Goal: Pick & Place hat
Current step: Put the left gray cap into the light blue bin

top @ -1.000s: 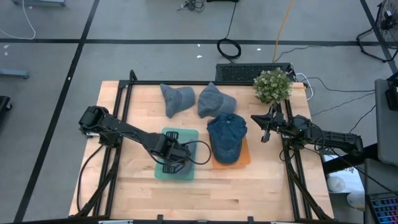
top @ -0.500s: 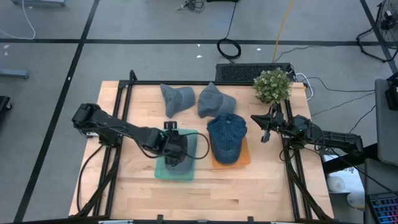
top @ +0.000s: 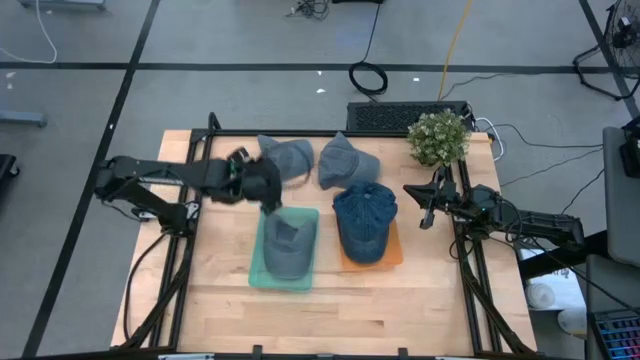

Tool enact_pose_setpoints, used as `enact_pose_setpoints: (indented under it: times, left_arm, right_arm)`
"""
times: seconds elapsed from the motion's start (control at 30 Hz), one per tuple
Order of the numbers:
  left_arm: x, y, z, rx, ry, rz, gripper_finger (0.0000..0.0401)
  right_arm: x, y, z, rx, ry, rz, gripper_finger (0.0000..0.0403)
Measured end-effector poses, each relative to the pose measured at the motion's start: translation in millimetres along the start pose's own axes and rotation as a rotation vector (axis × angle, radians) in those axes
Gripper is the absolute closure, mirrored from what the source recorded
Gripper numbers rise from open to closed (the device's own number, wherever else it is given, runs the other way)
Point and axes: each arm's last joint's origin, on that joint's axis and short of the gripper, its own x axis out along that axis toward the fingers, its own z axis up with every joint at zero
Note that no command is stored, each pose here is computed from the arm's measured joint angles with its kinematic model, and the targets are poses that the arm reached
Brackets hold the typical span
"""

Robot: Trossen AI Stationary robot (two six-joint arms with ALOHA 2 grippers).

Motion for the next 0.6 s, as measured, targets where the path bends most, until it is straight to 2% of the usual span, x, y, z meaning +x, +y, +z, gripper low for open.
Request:
enact_pose_setpoints:
  times: [0.13,0.27,0.43,0.5,0.6]
  left_arm:
    - [28.7,30.0,1.8,-0.109,0.086,0.052,0.0187]
    - [67.1,51.9,-1.0,-0.228,0.142,0.007,0.0187]
    - [121.7,80.6,-20.6,-0.32,0.174,-0.096,0.0187]
    - [138.1,90.7,-31.1,-0.307,0.175,-0.131,0.0187]
    - [151.4,101.5,-43.0,-0.242,0.181,-0.11,0.0187]
  right_arm:
    - [0.0,0.0,0.0,0.0,0.0,0.0,0.0403]
    - [0.0,0.0,0.0,0.0,0.0,0.0,0.0403]
    - [0.0,0.0,0.0,0.0,0.0,0.0,0.0403]
    - [0.0,0.0,0.0,0.0,0.0,0.0,0.0403]
    - [0.0,0.0,0.0,0.0,0.0,0.0,0.0403]
